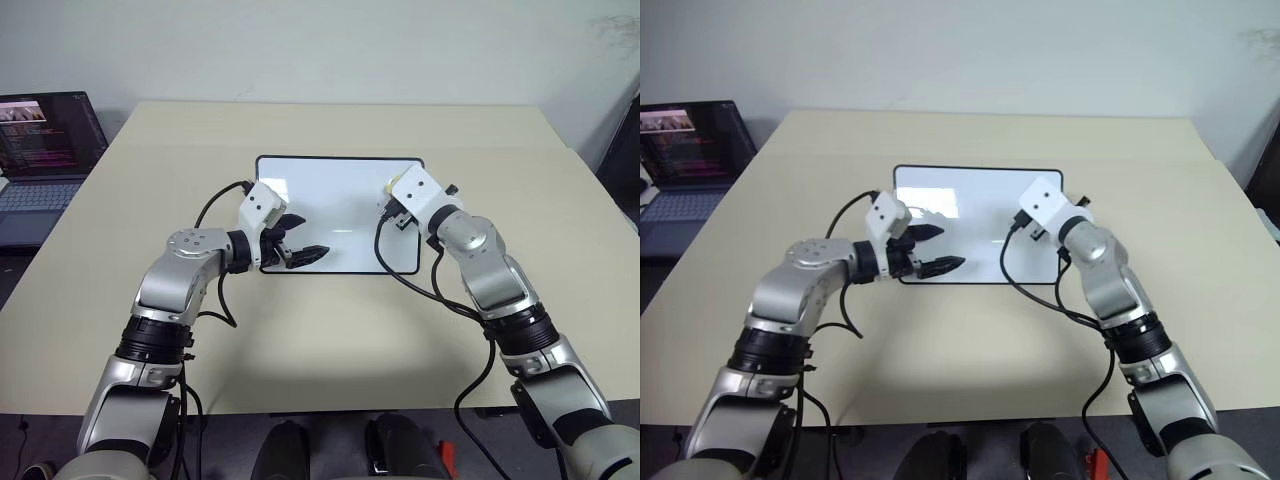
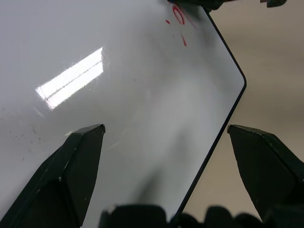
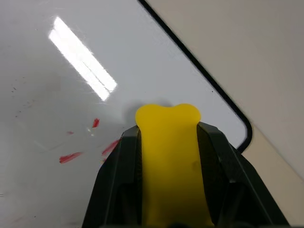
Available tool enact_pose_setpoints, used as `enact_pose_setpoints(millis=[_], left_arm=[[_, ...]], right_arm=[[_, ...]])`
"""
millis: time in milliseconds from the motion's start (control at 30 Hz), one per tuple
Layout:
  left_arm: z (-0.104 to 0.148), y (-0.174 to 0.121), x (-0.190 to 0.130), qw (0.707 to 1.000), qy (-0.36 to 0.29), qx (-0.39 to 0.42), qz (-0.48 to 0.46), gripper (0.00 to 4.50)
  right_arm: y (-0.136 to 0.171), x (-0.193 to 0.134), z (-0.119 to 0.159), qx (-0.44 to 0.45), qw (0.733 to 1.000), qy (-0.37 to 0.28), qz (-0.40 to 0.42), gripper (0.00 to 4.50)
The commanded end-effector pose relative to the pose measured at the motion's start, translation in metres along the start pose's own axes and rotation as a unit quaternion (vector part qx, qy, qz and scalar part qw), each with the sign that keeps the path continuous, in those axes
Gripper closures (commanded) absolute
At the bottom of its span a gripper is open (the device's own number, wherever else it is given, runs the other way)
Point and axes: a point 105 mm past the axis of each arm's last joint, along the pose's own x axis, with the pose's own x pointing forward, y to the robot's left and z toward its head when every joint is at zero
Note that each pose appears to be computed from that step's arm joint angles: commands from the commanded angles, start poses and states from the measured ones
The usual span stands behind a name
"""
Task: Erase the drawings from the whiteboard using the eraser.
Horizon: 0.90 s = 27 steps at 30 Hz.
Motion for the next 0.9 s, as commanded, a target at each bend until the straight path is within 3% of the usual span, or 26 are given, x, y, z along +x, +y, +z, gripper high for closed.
enact_pose_setpoints(millis=[33, 167, 400, 767, 900], left_arm=[[0.009, 0.002, -0.005, 1.000, -0.014, 0.013, 0.009, 0.00], [0.010, 0.002, -0.005, 1.000, -0.015, 0.013, 0.010, 0.00], [0.010, 0.001, -0.005, 1.000, -0.015, 0.013, 0.007, 0.00], [0.011, 0.000, -0.005, 1.000, -0.016, 0.014, 0.005, 0.00], [0.011, 0.000, -0.004, 1.000, -0.016, 0.014, 0.003, 0.00]], right_arm=[[0.028, -0.002, -0.004, 0.011, 0.998, 0.010, 0.067, 3.25], [0.030, -0.001, -0.003, 0.007, 0.998, 0.009, 0.065, 3.25], [-0.008, 0.004, 0.006, -0.006, 0.999, -0.009, -0.035, 3.25], [0.039, -0.006, -0.022, -0.003, 0.994, 0.044, 0.098, 3.25], [0.001, 0.000, -0.010, -0.018, 1.000, 0.023, -0.004, 3.25]])
